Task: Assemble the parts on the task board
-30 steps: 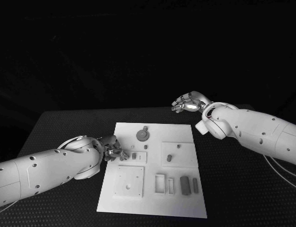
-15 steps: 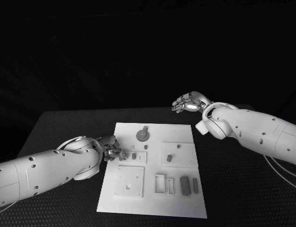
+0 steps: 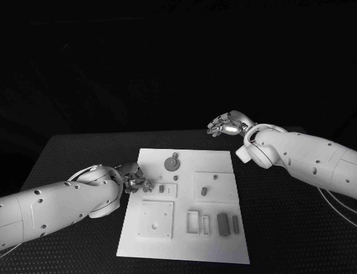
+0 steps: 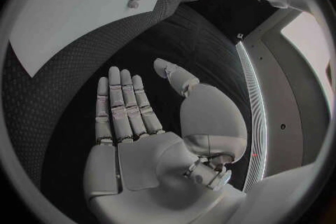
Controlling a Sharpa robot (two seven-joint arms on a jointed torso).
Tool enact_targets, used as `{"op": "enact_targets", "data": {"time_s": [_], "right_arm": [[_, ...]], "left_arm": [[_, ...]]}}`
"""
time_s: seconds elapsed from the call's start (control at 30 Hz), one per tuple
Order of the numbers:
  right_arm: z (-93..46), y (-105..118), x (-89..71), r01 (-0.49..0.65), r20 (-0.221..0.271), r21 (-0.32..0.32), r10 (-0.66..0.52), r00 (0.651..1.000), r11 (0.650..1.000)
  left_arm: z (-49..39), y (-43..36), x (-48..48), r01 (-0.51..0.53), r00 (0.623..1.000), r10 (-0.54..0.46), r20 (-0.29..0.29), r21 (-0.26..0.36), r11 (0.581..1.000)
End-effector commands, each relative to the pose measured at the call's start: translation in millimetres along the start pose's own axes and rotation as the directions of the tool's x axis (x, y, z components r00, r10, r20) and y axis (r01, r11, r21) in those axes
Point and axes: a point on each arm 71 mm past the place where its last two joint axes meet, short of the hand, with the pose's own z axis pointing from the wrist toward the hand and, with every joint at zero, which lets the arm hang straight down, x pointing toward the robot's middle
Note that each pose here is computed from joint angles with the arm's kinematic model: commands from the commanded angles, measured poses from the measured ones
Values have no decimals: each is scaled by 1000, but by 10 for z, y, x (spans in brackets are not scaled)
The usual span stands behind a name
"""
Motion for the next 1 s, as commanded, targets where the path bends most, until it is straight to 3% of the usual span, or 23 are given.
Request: {"op": "enact_targets", "data": {"time_s": [0.03, 1.0], "right_arm": [[0, 10, 9, -2, -13, -11, 2, 1000, 1000], [-7, 7, 5, -2, -14, -11, 2, 1000, 1000]], "left_arm": [[3, -28, 12, 7, 1000, -7, -6, 10, 1000], [3, -60, 56, -47, 998, 48, -46, 11, 999]]}}
